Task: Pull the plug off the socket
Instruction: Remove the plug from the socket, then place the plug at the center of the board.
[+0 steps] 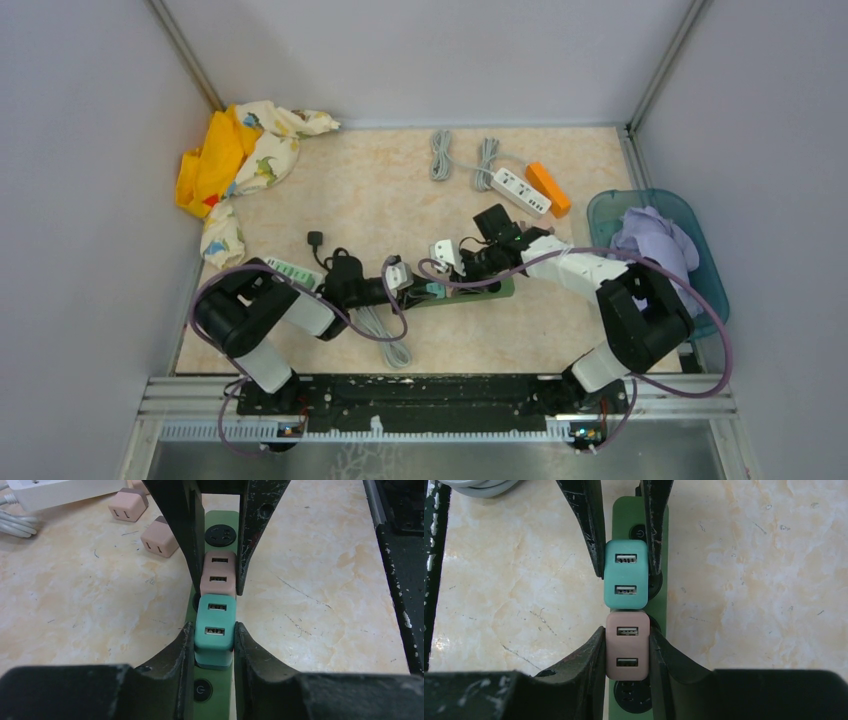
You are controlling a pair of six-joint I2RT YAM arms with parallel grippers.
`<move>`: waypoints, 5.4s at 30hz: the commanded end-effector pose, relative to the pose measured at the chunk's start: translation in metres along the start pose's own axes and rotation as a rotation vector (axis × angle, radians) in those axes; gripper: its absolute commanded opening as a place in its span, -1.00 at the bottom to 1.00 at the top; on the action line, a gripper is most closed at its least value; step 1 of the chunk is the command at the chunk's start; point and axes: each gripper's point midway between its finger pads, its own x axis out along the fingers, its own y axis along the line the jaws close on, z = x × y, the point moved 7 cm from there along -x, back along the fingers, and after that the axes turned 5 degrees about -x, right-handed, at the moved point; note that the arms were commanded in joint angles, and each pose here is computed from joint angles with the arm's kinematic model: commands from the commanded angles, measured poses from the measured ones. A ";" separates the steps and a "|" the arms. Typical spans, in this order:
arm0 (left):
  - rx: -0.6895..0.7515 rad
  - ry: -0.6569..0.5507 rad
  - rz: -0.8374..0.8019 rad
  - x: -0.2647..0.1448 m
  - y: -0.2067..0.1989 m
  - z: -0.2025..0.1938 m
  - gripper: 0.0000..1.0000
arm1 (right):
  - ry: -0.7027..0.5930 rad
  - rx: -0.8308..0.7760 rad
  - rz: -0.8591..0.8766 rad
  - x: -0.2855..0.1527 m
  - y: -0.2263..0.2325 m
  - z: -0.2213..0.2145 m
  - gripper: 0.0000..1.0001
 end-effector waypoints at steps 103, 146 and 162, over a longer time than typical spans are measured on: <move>-0.035 0.066 -0.024 0.018 0.005 -0.010 -0.99 | -0.391 0.017 -0.107 -0.046 -0.010 0.015 -1.00; -0.040 0.070 -0.028 0.019 0.005 -0.011 -0.99 | -0.387 0.025 -0.184 -0.076 -0.022 0.021 -1.00; -0.060 0.016 -0.019 0.014 -0.001 -0.014 -0.92 | -0.042 0.564 -0.942 -0.122 -0.087 -0.073 -0.93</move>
